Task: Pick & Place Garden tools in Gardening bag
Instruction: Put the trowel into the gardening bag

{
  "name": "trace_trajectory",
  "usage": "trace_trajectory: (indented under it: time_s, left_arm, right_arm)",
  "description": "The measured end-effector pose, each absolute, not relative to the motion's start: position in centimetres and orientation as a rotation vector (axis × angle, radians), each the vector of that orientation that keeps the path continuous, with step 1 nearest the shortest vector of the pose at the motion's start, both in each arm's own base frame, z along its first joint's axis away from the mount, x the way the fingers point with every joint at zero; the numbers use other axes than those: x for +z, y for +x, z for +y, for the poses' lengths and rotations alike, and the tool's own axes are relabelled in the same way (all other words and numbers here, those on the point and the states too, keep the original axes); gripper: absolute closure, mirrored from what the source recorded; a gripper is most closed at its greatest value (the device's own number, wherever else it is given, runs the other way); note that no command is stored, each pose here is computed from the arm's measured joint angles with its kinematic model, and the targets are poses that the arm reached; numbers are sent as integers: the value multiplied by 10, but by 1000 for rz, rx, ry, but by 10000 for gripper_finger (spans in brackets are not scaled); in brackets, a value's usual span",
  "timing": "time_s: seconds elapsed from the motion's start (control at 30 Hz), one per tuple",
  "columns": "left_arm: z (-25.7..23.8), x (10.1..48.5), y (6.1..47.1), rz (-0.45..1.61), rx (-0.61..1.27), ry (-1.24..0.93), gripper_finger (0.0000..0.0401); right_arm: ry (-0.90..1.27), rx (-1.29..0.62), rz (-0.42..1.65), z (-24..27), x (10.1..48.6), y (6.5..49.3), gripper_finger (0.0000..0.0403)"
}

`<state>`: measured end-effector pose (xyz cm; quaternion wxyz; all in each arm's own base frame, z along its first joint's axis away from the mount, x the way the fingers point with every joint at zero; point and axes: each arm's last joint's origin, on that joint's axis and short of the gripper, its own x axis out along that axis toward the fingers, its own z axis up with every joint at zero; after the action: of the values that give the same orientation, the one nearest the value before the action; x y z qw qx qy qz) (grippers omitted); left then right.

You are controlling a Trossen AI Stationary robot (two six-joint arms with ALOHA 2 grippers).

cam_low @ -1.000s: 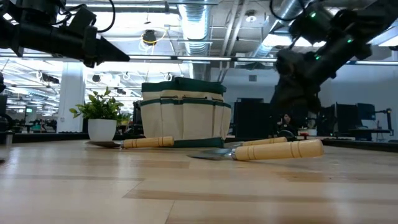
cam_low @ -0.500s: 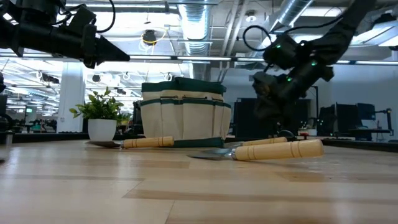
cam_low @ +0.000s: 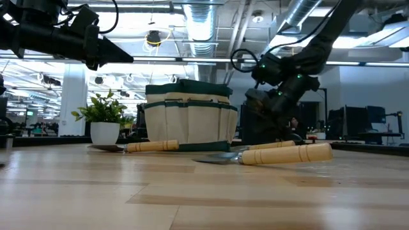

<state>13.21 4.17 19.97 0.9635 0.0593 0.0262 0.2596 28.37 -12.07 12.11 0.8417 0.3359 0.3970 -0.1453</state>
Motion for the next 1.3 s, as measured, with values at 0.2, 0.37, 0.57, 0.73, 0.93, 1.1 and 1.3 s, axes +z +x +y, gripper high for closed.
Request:
trace_trajectory:
  time_s: [0.2, 0.37, 0.57, 0.73, 0.93, 1.1, 1.3]
  left_arm:
    - [42, 200, 132, 53, 526, 120, 399]
    - [42, 200, 132, 53, 526, 120, 399]
    - [42, 200, 132, 53, 526, 120, 399]
    - [42, 200, 132, 53, 526, 120, 399]
    - [42, 200, 132, 53, 526, 119, 399]
    - [42, 200, 132, 54, 526, 119, 399]
    - [42, 200, 132, 54, 526, 120, 399]
  right_arm:
    - [715, -224, 841, -122, 128, 292, 321]
    - [730, -215, 846, -124, 128, 291, 281]
    - [731, -233, 865, -124, 127, 289, 262]
    - [719, -223, 884, -123, 118, 292, 266]
    - [748, -163, 878, -123, 101, 300, 282]
    - [748, -111, 820, -122, 101, 306, 299]
    - [750, -116, 833, -122, 99, 305, 356]
